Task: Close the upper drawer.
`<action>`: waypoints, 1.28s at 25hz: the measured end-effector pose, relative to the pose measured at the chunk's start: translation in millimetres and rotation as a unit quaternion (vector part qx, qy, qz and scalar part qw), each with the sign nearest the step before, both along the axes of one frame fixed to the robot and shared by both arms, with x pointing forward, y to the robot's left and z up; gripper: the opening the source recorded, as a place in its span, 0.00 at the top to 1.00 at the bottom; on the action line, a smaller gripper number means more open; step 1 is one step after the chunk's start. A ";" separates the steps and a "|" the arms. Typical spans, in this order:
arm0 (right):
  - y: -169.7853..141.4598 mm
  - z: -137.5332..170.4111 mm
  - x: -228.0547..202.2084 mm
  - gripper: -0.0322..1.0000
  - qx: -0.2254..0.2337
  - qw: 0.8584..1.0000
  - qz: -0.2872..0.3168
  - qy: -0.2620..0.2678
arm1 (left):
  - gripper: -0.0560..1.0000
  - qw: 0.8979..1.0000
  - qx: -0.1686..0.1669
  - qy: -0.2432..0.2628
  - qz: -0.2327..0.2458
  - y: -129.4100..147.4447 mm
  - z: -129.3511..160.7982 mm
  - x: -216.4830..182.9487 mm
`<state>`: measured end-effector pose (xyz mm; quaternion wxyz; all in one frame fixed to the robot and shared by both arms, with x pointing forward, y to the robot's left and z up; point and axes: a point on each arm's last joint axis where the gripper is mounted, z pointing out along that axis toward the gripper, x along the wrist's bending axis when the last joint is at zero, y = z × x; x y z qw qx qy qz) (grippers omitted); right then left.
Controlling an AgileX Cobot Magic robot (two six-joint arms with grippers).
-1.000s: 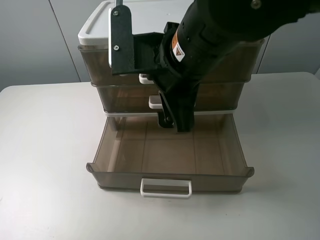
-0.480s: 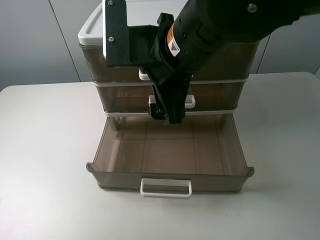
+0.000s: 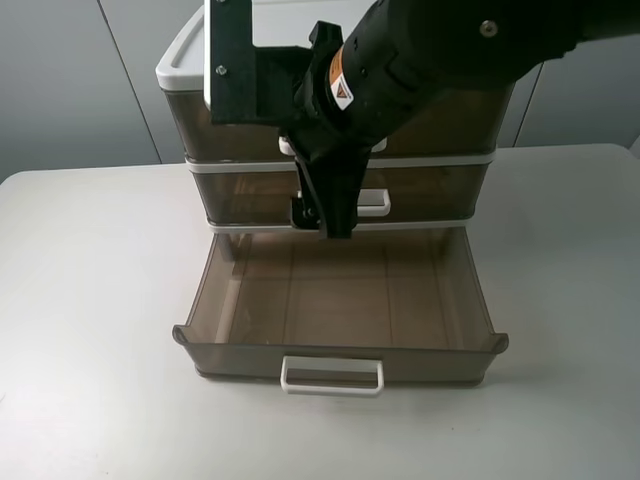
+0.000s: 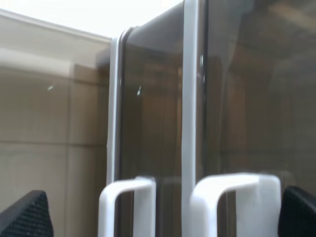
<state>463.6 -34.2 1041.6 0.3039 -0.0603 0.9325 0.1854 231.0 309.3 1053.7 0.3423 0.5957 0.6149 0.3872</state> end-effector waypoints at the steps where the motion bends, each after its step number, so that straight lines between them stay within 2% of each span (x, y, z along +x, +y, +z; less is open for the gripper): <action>1: 0.8 -0.4 0.3 0.30 0.002 1.000 0.001 -0.001 | 0.25 1.000 0.000 0.000 0.000 0.0 0.0 0.0; 8: 1.4 0.1 -0.8 0.30 0.013 1.000 -0.004 0.008 | 0.25 1.000 -0.001 0.000 0.000 0.0 0.0 0.0; 11: -1.3 7.4 -4.7 0.30 0.031 0.999 -0.015 0.019 | 0.25 1.000 -0.001 0.000 0.000 0.0 0.0 0.0; 16: -15.3 36.5 -20.2 0.30 0.084 0.994 -0.046 0.045 | 0.25 1.000 -0.001 0.000 0.000 0.0 0.0 0.0; 25: -69.5 95.5 -64.8 0.30 0.168 0.969 -0.144 0.107 | 0.25 1.000 0.000 0.000 0.001 0.1 0.0 0.0; 32: -135.7 103.9 -113.4 0.30 0.216 0.940 -0.221 0.145 | 0.25 1.000 0.000 0.000 0.001 0.1 0.0 0.0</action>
